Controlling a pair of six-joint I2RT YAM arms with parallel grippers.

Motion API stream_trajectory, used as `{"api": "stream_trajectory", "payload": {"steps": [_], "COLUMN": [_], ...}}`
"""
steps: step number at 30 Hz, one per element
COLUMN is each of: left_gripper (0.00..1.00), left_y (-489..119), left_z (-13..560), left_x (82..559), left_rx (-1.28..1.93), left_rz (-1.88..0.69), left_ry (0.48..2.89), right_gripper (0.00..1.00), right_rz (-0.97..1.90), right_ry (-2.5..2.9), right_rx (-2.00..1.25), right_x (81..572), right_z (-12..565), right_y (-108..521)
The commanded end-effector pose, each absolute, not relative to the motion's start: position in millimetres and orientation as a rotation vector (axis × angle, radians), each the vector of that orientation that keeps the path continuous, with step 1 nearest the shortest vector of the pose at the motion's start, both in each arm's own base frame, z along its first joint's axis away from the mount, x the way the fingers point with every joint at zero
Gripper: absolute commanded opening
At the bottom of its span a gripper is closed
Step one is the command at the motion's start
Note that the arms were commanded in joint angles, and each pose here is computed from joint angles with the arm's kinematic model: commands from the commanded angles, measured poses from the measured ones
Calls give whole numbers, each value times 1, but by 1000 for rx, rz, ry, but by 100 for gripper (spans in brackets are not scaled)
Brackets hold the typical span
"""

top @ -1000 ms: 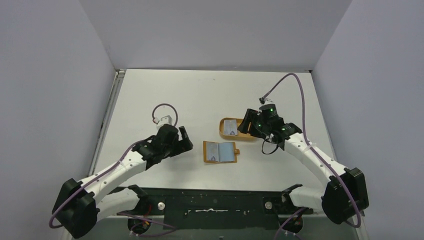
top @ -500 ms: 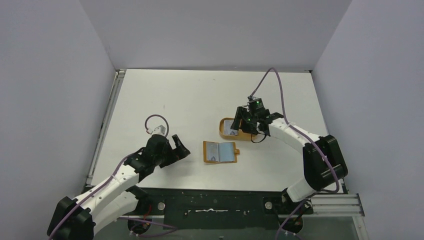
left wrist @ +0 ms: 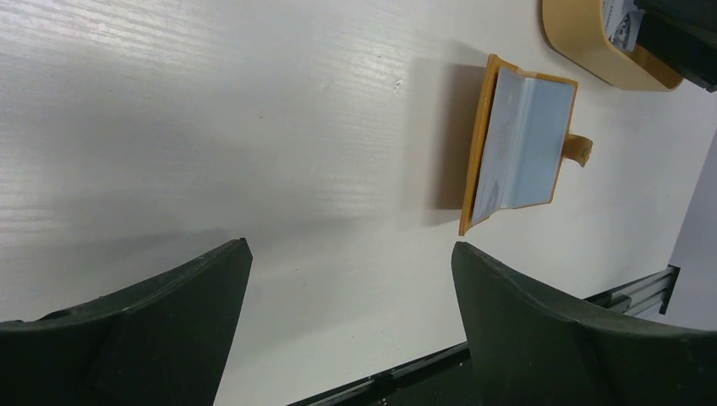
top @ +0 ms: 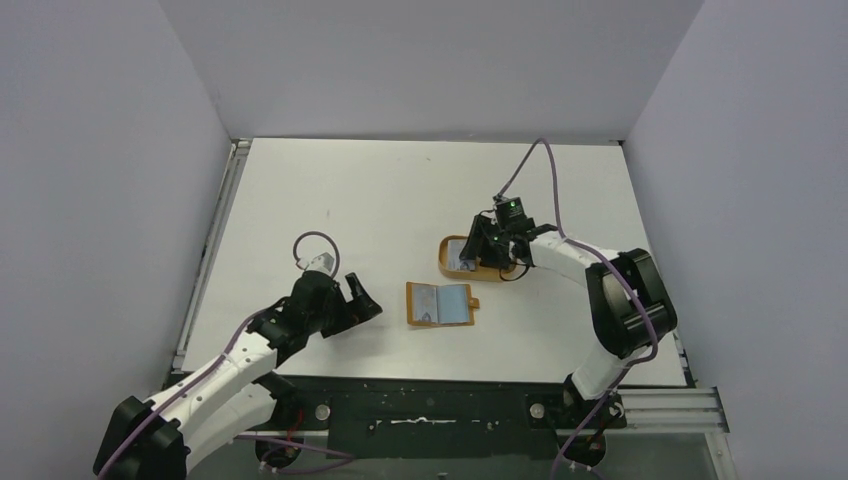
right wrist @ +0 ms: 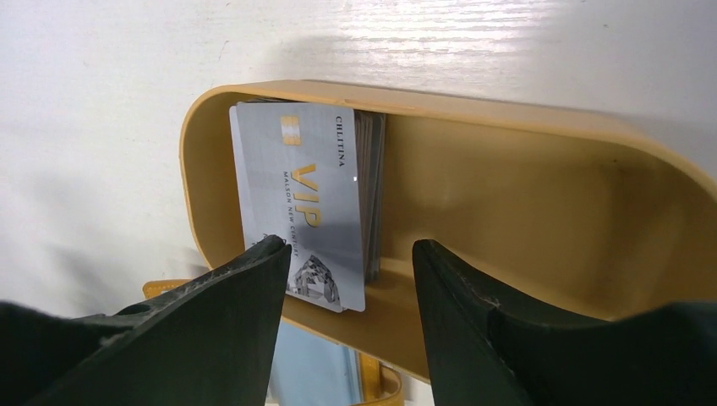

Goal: Put the credit cards into the card holder
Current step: Pick up the credit card from the storage box.

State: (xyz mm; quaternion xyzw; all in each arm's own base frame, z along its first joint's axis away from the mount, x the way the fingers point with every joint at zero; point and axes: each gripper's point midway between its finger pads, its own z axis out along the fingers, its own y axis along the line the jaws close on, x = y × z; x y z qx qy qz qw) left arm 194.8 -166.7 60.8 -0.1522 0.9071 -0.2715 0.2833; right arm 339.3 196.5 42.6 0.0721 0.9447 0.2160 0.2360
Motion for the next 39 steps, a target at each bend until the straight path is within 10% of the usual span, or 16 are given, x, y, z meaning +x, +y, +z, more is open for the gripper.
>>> {"api": "stream_trajectory", "payload": {"steps": [1,39], "left_gripper": [87,75], "left_y": [-175,-175], "left_z": [73,61], "left_x": [204,204], "left_rx": [-374,-401], "left_rz": [-781,-754], "left_ry": [2378,2418], "right_gripper": [56,14], "right_rz": [697,696], "right_ry": [2483,2470], "right_rx": [214,332], "right_x": [363,346], "right_z": [61,52], "right_y": [211,176]}}
